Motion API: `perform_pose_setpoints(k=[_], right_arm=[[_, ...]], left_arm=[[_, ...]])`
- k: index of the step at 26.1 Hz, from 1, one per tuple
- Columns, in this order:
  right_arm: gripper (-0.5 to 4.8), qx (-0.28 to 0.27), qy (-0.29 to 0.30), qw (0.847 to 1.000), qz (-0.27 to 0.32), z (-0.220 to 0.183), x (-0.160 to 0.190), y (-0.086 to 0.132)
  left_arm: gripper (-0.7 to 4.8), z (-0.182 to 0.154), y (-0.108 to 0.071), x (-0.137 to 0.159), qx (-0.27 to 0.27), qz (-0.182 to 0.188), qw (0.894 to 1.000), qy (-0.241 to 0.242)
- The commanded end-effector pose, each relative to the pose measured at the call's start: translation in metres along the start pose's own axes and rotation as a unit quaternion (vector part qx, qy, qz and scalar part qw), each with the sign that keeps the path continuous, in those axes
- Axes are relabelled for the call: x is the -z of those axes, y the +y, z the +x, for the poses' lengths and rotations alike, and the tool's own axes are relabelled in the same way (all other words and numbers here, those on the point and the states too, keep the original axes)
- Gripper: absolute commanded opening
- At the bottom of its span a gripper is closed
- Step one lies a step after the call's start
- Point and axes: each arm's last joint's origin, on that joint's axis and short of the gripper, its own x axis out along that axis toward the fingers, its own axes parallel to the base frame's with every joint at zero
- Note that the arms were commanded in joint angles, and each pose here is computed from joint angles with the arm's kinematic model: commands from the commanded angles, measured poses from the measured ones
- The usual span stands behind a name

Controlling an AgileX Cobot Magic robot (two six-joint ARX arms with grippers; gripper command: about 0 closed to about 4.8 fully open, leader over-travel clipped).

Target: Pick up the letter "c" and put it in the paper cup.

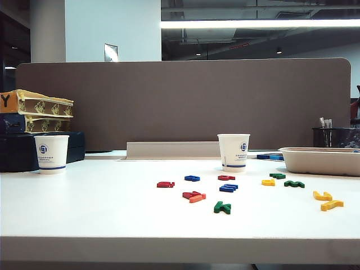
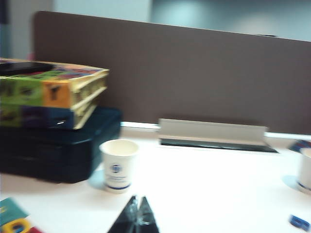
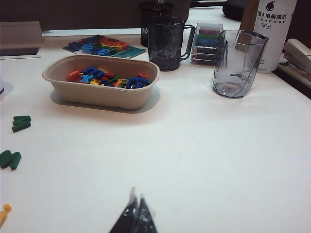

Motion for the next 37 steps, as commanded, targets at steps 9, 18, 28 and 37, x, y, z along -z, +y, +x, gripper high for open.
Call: perform_pose_setpoints(k=[9,18,28,37], right_arm=[[-0.01,-0.002,-0.008,1.000,0.005,-0.0004,-0.0024,0.0002],[-0.01,-0.002,-0.007,1.000,0.005,-0.0004,-0.0023,0.0002],[-0.01,-0.002,-0.007,1.000,0.005,-0.0004,-0.0023,0.0002],[-0.01,-0.002,-0.026,1.000,0.012,-0.0030,-0.0048,-0.0008]], left_arm=[[-0.05,0.0001,0.0081,0.0014,0.052,0.018,0.998,0.016],[-0.05,0.0001,0.0081,0.0026,0.052,0.017,0.998,0.022],[-0.05,0.0001,0.0081,0.0026,0.052,0.017,0.998,0.022],[-0.05,0.0001,0.0081,0.0026,0.052,0.017,0.998,0.022]])
